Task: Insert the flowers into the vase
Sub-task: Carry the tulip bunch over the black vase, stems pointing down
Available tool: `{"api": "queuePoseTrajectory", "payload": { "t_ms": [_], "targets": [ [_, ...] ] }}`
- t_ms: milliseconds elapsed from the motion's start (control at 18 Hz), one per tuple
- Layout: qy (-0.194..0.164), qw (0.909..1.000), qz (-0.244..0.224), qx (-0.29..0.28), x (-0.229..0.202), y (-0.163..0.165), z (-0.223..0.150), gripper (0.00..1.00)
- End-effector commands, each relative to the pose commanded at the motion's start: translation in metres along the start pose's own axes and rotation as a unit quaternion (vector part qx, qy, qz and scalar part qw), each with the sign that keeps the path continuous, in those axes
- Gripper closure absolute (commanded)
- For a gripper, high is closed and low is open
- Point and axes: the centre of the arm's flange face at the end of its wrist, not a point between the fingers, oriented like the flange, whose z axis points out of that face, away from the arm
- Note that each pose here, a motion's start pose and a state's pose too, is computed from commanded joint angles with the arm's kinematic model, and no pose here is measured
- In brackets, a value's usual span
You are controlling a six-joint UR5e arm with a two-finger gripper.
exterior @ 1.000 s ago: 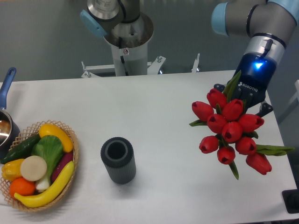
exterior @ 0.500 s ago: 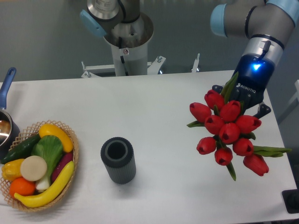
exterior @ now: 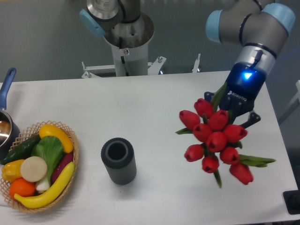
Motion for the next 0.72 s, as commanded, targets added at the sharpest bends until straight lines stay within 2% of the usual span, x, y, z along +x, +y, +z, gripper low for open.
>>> {"api": "queuePoseTrajectory", "payload": {
  "t_ms": [333, 611, 722],
  "targets": [
    [0.085, 0.993, -0.012, 0.081, 0.032, 0.003, 0.042, 0.76],
    [0.136, 0.9763, -0.025, 0.166, 0.056, 0.015, 0.049, 0.76],
    [0.145, 0.9728, -0.033, 0.178, 0.065, 0.018, 0.05, 0.76]
  ]
}}
